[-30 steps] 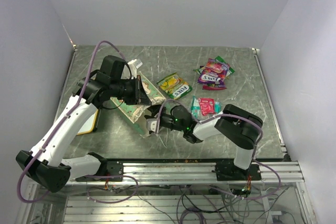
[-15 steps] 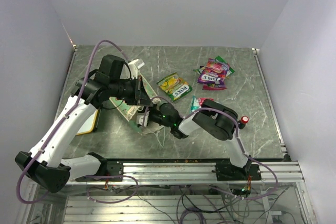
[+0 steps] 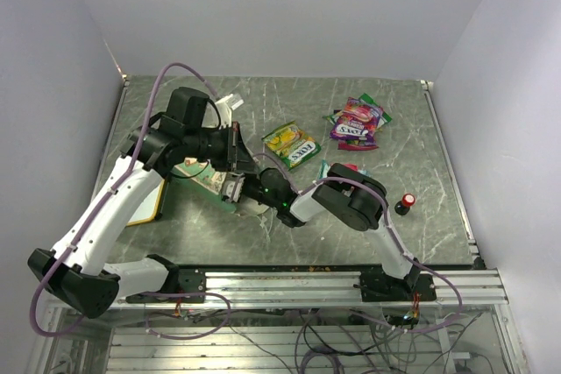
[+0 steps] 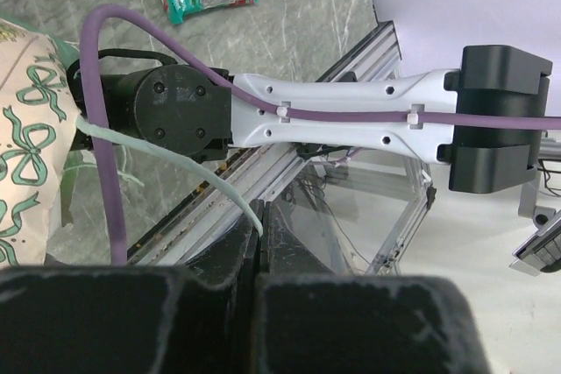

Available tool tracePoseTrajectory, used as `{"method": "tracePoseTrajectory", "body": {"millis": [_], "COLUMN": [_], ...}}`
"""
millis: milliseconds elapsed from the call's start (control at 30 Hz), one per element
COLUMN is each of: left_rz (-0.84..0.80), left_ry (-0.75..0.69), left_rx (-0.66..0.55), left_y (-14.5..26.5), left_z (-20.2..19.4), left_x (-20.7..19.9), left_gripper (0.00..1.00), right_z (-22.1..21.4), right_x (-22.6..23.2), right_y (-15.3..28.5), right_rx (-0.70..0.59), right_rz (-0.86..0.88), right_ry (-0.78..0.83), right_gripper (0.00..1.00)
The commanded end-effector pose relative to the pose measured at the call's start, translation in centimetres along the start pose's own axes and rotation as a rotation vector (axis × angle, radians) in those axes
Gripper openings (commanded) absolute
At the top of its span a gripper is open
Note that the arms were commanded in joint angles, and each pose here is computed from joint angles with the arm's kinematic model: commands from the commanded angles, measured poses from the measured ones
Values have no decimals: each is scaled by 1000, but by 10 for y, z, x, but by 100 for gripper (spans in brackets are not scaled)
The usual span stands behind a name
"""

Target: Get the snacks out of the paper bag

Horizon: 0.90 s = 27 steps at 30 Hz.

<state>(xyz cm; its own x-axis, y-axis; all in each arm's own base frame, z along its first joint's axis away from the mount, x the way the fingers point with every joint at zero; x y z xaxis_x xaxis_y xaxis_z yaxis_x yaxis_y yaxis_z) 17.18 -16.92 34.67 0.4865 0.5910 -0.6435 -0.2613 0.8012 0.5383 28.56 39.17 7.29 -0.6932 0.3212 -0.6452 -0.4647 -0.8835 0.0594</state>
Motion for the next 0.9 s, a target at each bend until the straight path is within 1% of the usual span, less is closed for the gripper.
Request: {"method": "tracePoseTrajectory", "body": {"millis": [0, 100, 200, 300, 400, 467, 533, 633, 767, 867], "left_rz": [-76, -87, -63, -28, -4, -16, -40, -65, -55, -51], "left_ry": [2, 9, 2, 7, 13, 18, 24, 29, 29, 29], "left_rx": [-8, 2, 20, 39, 33, 24, 9, -2, -9, -16], "left_y": [-1, -4, -4, -5, -5, -5, -6, -8, -9, -10], "left_z": [0, -3, -7, -12, -16, -15, -13, -8, -3, -2], "left_x": [-5, -3, 1, 6, 9, 8, 6, 3, 3, 3], "left_gripper": [7, 7, 7, 7, 7, 7, 7, 7, 7, 7], "right_z": [-7, -10, -14, -10, -5, 0, 5, 14, 26, 33], "right_x": [-5, -5, -7, -7, -10, -8, 0, 10, 8, 8], "right_y": [-2, 0, 4, 5, 6, 4, 4, 2, 3, 5], "right_rx": [43, 60, 69, 56, 62, 82, 75, 72, 72, 86], "right_rz": [-69, -99, -100, -83, -100, -108, -101, -126, -186, -241], "right_ry": [-99, -156, -202, -226, -275, -328, -350, -391, -494, -628], "right_gripper": [50, 50, 50, 50, 50, 51, 53, 58, 60, 61]}}
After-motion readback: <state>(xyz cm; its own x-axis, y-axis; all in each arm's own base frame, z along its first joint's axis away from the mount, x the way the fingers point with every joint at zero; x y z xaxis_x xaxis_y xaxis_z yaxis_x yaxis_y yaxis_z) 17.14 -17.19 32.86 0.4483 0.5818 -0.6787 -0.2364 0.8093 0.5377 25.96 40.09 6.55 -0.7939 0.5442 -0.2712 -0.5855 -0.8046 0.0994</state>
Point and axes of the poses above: each gripper's point midway between its finger pads, its own y axis back along the fingers, its own x axis along the line the jaws close on, z = x × y, the point moved 9 cm from there along y, back along the fingers, and after that the axes turned 7 degrees about -y, right-handed, at the moved point
